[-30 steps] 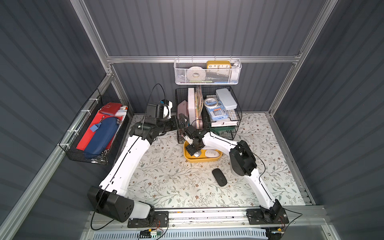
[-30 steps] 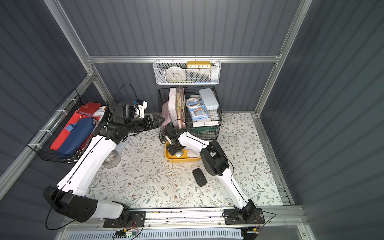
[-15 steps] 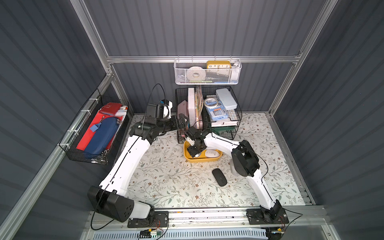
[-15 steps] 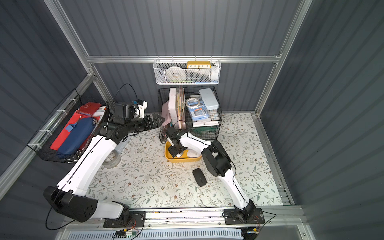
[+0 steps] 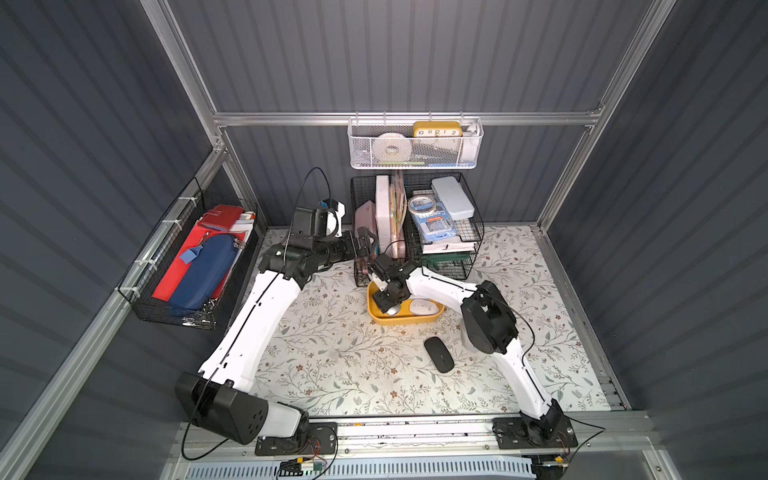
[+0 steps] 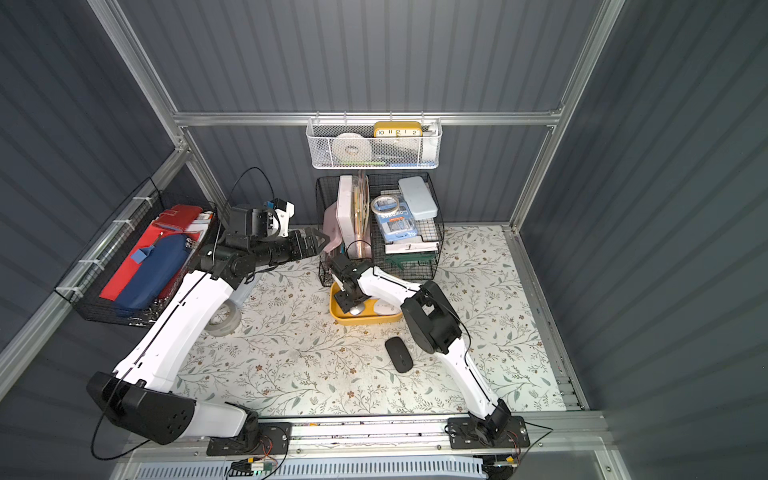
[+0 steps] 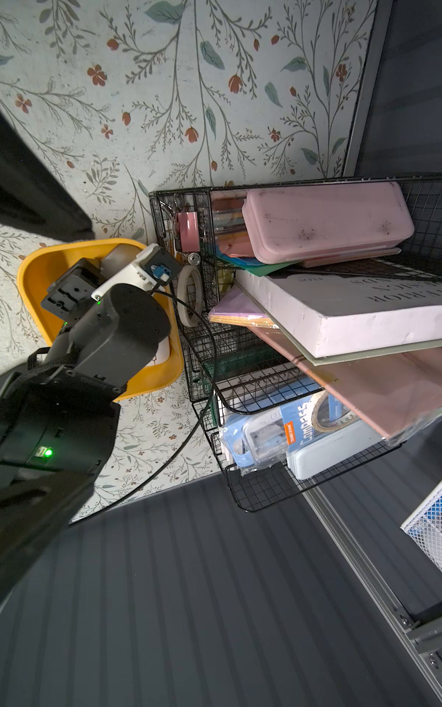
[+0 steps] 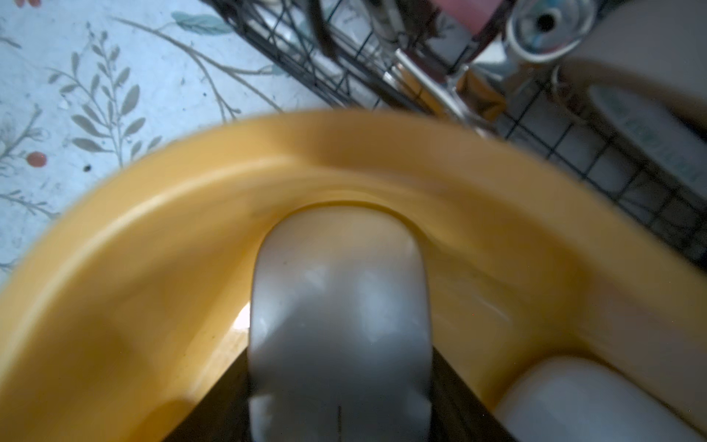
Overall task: Take out the mouse from the storage box
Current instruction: Pick up the mouse from the storage box, then place the mouse at the center of the board.
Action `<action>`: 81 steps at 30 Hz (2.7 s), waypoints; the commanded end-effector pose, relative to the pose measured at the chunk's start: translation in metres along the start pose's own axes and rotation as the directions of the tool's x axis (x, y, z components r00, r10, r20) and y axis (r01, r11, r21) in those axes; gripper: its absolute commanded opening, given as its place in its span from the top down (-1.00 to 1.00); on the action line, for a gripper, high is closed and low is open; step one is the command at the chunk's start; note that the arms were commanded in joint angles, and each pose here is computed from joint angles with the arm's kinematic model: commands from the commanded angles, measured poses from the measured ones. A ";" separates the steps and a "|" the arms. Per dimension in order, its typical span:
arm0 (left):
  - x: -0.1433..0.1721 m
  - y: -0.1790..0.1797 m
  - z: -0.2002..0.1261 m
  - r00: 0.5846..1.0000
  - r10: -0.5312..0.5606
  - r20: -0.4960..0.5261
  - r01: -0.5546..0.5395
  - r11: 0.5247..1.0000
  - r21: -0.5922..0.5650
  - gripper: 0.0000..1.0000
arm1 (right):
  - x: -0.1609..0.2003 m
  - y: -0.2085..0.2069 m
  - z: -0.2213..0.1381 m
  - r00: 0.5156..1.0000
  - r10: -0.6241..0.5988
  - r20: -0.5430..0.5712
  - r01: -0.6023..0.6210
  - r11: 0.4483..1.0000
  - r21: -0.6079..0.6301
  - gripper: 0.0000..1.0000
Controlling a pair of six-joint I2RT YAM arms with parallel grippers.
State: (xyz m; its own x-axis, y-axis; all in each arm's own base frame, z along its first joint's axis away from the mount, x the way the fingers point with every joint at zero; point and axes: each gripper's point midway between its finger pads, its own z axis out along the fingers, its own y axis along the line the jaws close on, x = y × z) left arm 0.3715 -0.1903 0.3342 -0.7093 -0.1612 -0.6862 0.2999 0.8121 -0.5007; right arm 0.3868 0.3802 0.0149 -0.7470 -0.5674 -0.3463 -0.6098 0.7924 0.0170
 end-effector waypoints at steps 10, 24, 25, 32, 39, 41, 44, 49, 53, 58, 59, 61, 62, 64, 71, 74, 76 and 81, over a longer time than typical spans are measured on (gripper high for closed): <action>-0.004 -0.002 -0.005 1.000 0.014 0.008 -0.014 1.000 0.000 -0.98 | 0.015 -0.009 -0.022 0.999 0.038 -0.016 -0.036 0.995 0.098 -0.02; -0.004 -0.004 -0.008 1.000 0.014 0.014 -0.014 1.000 0.011 -0.98 | -0.007 -0.019 -0.055 0.997 0.041 0.071 -0.050 0.989 0.142 -0.03; -0.005 -0.004 -0.008 1.000 0.014 0.016 -0.015 1.000 0.009 -0.98 | -0.007 -0.019 -0.056 0.997 0.041 0.073 -0.051 0.989 0.140 -0.04; -0.006 -0.006 -0.008 1.000 0.016 0.019 -0.016 1.000 0.020 -0.98 | -0.009 -0.021 -0.064 0.996 0.037 0.079 -0.049 0.987 0.152 -0.04; -0.009 -0.008 -0.008 1.000 0.019 0.025 -0.020 0.999 0.025 -0.98 | -0.021 -0.022 -0.095 0.991 0.033 0.131 -0.052 0.987 0.149 -0.04; -0.010 -0.008 -0.008 0.999 0.020 0.028 -0.020 0.999 0.027 -0.98 | -0.021 -0.022 -0.106 0.990 0.034 0.140 -0.055 0.987 0.148 -0.04; -0.011 -0.009 -0.009 0.999 0.023 0.032 -0.024 0.999 0.029 -0.98 | -0.019 -0.022 -0.121 0.986 0.038 0.160 -0.061 0.988 0.142 -0.03; -0.015 -0.010 -0.012 0.999 0.029 0.042 -0.030 0.999 0.021 -0.98 | -0.005 -0.011 -0.143 0.986 0.028 0.166 -0.049 0.991 0.126 -0.03; -0.016 -0.011 -0.011 0.999 0.026 0.044 -0.027 0.999 0.030 -0.98 | 0.020 0.010 -0.155 0.991 0.007 0.137 -0.020 0.995 0.100 -0.03; -0.012 -0.010 -0.009 0.999 0.022 0.041 -0.024 0.999 0.036 -0.98 | 0.055 0.038 -0.158 0.996 -0.029 0.087 0.022 0.997 0.079 -0.03; -0.012 -0.010 -0.009 0.999 0.020 0.040 -0.022 0.999 0.040 -0.98 | 0.062 0.042 -0.158 0.997 -0.033 0.076 0.027 0.997 0.074 -0.03; -0.010 -0.011 -0.008 0.999 0.018 0.036 -0.020 0.999 0.047 -0.99 | 0.074 0.050 -0.156 0.998 -0.032 0.056 0.029 0.998 0.059 -0.03; -0.010 -0.011 -0.007 0.999 0.017 0.035 -0.018 0.999 0.048 -0.98 | 0.079 0.052 -0.153 0.998 -0.030 0.050 0.027 0.998 0.056 -0.03; -0.009 -0.011 -0.006 0.999 0.014 0.033 -0.016 0.998 0.053 -0.99 | 0.089 0.057 -0.146 0.999 -0.020 0.036 0.018 0.999 0.042 -0.03; -0.006 -0.010 -0.004 1.000 0.003 0.025 -0.004 0.999 0.054 -0.98 | 0.117 0.070 -0.113 0.999 -0.025 -0.048 0.026 1.000 0.004 -0.03; -0.005 -0.009 -0.003 1.000 0.001 0.021 -0.002 0.999 0.051 -0.98 | 0.129 0.076 -0.099 0.995 -0.054 -0.087 0.053 0.999 -0.008 -0.03; -0.003 -0.007 -0.001 1.000 -0.002 0.016 0.002 0.999 0.049 -0.98 | 0.136 0.078 -0.092 0.992 -0.062 -0.108 0.061 0.998 -0.015 -0.03; -0.002 -0.006 0.000 1.000 -0.008 0.013 0.008 0.999 0.050 -0.98 | 0.150 0.084 -0.078 0.986 -0.075 -0.150 0.070 0.997 -0.039 -0.03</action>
State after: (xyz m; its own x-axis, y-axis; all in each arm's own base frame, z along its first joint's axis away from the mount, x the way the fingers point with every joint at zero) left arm 0.3728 -0.1950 0.3373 -0.7034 -0.1678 -0.6907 0.3189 0.7939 -0.5177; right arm 0.2059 0.3358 0.0434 -0.7336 -0.6506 -0.1962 -0.6629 0.7487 -0.0038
